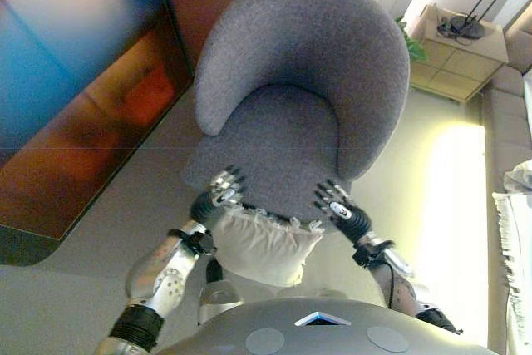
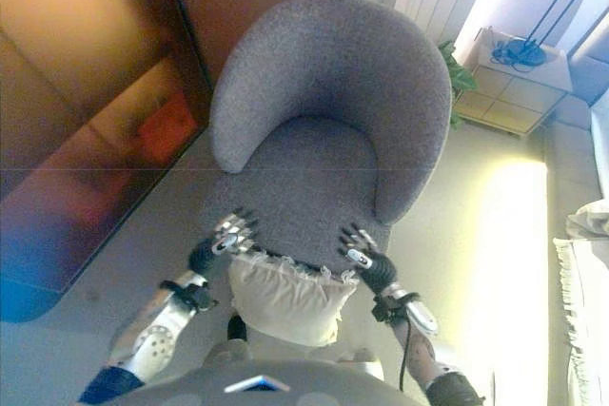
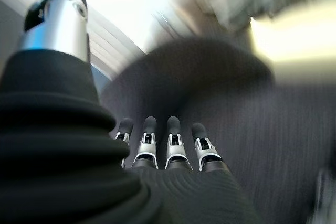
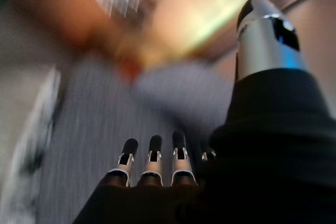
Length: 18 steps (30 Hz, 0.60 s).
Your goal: Pick up the cushion and take it to the sofa
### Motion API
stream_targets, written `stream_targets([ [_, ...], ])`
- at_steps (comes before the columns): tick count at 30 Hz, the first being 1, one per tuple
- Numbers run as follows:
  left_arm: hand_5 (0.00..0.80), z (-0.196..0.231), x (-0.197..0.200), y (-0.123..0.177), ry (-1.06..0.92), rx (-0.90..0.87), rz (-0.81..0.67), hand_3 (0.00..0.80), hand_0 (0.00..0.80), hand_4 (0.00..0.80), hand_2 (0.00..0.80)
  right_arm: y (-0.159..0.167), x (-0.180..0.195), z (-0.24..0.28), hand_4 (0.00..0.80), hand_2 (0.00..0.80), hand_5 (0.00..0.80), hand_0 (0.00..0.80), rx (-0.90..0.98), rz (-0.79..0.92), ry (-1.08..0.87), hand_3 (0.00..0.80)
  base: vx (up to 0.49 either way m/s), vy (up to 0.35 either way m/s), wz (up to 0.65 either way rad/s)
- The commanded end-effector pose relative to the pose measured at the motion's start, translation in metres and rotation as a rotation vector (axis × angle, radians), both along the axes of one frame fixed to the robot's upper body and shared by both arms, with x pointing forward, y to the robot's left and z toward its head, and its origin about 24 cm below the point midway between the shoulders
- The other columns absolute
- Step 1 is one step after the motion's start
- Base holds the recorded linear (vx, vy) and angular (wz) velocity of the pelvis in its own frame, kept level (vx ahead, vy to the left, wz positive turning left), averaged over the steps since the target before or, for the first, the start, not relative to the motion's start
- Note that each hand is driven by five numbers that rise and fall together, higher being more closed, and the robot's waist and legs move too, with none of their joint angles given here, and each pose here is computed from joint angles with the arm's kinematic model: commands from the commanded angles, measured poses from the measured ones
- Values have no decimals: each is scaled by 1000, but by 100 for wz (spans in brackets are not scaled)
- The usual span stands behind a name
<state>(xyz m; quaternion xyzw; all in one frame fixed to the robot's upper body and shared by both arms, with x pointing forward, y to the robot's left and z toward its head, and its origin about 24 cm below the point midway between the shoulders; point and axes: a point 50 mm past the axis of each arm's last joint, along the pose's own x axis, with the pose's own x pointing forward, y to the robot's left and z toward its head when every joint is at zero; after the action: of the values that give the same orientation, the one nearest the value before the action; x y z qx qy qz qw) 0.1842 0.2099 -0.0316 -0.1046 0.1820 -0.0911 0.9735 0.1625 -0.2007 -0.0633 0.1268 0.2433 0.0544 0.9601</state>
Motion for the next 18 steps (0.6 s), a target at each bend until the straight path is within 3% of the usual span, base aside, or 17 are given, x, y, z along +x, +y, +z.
stream_targets([
  [1, 0, 13, 29, -2, -118, 174, -4, 0, 0, 0, 0, -5, 36, 30, 0, 0, 0, 0, -118, -67, -205, 0, -46, 12, 0],
  [4, 0, 9, 40, -1, -106, 196, 71, 0, 0, 0, 0, -9, 49, 23, 0, 0, 0, 0, -254, -114, -187, 0, -179, 39, 0],
  [10, 0, 28, 80, -4, -232, 228, 194, 0, 0, 0, 0, -8, 90, 43, 0, 0, 0, 0, -330, -145, -277, 0, -320, 25, -3],
  [18, 0, 54, 125, -20, -313, 263, 208, 0, 0, 0, 0, -18, 145, 80, 0, 0, 0, 0, -424, -238, -344, 0, -230, 37, -3],
])
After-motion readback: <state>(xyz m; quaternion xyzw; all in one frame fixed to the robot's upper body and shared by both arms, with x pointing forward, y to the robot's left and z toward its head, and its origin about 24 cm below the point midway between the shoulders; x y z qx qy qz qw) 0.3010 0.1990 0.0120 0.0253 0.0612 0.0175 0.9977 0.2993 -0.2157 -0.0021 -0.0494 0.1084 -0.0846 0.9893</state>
